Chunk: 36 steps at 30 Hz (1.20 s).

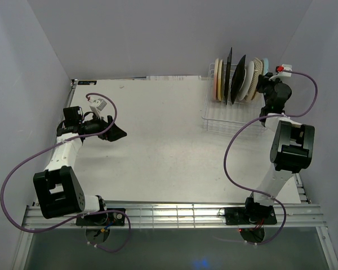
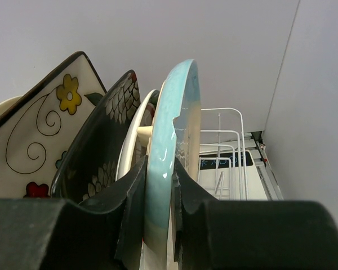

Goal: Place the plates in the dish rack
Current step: Insert the plate into the dish rack.

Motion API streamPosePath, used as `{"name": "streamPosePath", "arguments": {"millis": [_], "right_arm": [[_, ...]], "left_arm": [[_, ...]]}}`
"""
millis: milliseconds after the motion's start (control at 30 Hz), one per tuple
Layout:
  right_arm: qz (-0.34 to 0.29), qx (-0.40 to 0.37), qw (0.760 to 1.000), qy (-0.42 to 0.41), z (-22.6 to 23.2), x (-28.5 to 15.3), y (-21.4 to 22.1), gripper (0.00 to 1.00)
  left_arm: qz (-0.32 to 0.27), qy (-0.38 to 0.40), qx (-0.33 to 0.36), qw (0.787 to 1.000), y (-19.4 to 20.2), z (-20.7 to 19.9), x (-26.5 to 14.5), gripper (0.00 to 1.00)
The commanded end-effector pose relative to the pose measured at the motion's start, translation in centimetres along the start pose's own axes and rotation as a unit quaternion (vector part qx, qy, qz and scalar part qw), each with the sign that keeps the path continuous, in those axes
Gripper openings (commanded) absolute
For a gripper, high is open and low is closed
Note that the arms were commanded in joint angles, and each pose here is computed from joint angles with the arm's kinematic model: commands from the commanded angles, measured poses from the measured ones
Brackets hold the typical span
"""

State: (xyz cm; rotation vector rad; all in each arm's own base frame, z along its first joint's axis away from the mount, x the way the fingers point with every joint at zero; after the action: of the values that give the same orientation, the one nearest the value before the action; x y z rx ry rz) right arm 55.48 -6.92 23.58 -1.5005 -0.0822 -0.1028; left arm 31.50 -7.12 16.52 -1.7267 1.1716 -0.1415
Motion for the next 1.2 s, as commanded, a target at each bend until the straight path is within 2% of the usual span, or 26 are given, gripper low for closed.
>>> {"name": "streamPosePath", "arguments": {"millis": [0,200,233,533,967,1067,1167], "right_arm": [[0.02,-0.011,1.0,-0.009,-0.1,-0.4,2.5,0.14],[0.038,0.006,0.999,0.001,-0.8,-1.3,4.4,0.11],[0.034,0.017,0.999,0.005,-1.1,-1.5,4.4,0.08],[0.02,0.103,0.994,-0.023,-2.6,-2.7,5.0,0.08],[0.022,0.114,0.992,-0.048,-2.2,-2.7,5.3,0.08],[0.021,0.11,0.992,-0.052,-2.1,-2.7,5.1,0.1],[0.02,0.104,0.993,-0.053,-2.0,-2.9,5.0,0.2]], "left_arm": [[-0.012,0.01,0.028,1.0,-0.8,-1.2,-0.5,0.98],[-0.012,0.01,0.029,0.999,-0.7,-1.2,-0.5,0.98],[-0.012,0.013,0.029,0.999,-0.7,-1.3,-0.5,0.98],[-0.013,0.012,0.031,0.999,-0.8,-1.4,-0.5,0.98],[-0.013,0.01,0.031,0.999,-0.7,-1.4,-0.6,0.98],[-0.014,0.01,0.032,0.999,-0.8,-1.5,-0.6,0.98],[-0.014,0.01,0.033,0.999,-0.8,-1.5,-0.6,0.98]]}}
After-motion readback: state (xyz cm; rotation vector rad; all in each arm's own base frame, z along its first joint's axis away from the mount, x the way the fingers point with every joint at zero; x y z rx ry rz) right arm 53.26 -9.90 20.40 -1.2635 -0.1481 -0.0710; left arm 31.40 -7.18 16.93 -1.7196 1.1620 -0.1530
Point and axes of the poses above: each gripper's point midway between its finger pads, its own x axis out along the fingers, its own z axis along the line the jaws close on, y = z × x, the point moved 1 cm from there along -x, back along the fingers, and after that the axes turned 2 degrees about -x, right-handed, at the moved point
